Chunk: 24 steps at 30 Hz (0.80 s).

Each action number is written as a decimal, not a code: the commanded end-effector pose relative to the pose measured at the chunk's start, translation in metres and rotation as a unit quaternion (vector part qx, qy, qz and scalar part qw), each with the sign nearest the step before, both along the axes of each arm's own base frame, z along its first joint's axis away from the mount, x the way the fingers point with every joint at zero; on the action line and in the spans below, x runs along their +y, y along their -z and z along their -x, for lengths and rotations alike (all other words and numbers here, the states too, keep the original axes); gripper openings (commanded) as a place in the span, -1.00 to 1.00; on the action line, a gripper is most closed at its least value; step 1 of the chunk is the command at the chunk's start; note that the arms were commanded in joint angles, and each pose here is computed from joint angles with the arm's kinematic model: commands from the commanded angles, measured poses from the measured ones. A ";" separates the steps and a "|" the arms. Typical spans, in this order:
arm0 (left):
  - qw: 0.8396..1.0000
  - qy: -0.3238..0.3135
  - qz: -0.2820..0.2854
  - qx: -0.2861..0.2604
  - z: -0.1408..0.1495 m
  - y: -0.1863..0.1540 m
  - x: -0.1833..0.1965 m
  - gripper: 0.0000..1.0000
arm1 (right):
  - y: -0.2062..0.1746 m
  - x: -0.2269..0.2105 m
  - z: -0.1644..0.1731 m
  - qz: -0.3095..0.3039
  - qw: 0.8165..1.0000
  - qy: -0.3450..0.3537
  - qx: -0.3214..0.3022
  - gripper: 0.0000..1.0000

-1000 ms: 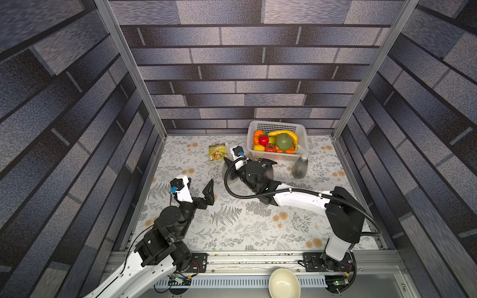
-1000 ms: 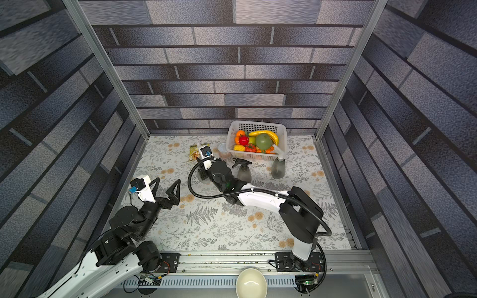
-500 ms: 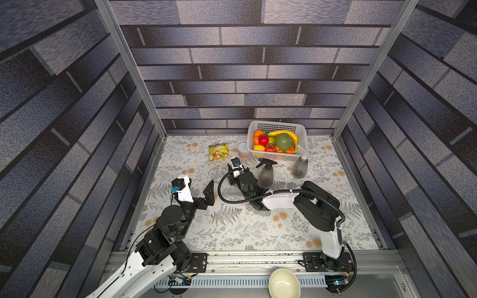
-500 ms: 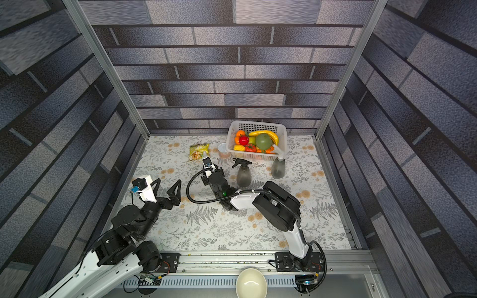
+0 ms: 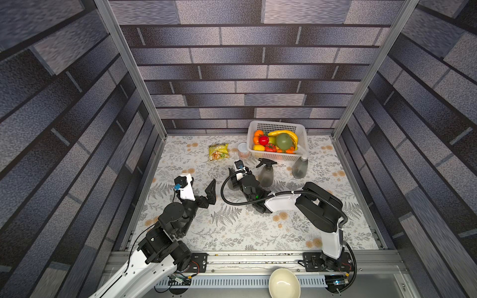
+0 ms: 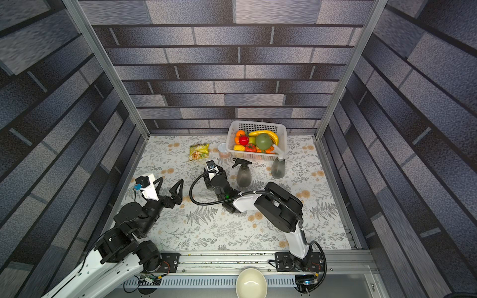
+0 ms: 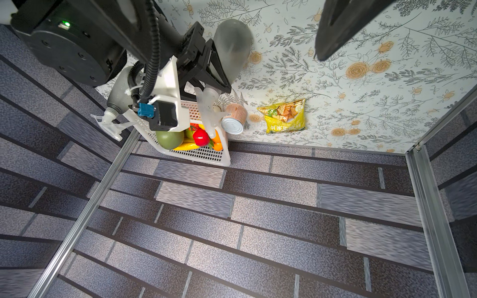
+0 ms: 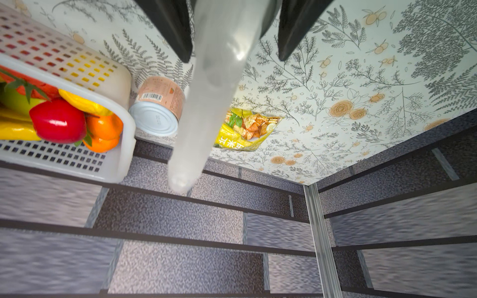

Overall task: Attach spray nozzles to spray bottles
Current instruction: Place the spray bottle at the center of the board.

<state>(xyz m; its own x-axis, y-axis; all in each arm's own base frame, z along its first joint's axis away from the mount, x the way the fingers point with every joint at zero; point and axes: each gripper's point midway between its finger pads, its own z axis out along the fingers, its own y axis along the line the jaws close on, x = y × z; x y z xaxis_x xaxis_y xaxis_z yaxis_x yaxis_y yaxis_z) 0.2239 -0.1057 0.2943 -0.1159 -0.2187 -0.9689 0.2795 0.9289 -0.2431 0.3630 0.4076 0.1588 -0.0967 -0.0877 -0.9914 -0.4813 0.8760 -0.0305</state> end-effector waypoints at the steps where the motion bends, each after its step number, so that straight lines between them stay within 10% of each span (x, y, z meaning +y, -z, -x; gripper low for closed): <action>1: 1.000 0.009 0.012 -0.003 0.000 -0.003 -0.003 1.00 | -0.017 -0.008 0.004 -0.018 1.000 -0.001 0.004 0.20; 16: 1.000 0.015 -0.010 -0.001 0.001 -0.016 -0.004 1.00 | -0.058 -0.039 0.058 -0.017 0.999 -0.046 -0.007 1.00; 24: 0.996 -0.029 -0.076 0.032 0.012 -0.024 0.024 1.00 | -0.125 -0.102 0.111 -0.015 0.999 -0.038 -0.011 1.00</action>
<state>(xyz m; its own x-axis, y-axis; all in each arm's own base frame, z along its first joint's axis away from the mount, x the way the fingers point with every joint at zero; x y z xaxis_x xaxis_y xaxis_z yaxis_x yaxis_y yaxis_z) 0.2174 -0.0988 0.3191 -0.1381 -0.1592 -0.9775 0.2733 0.9425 -0.1921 0.2580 0.3364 0.2703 -0.0389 -0.0374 -0.9985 -0.5980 0.8015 -0.0068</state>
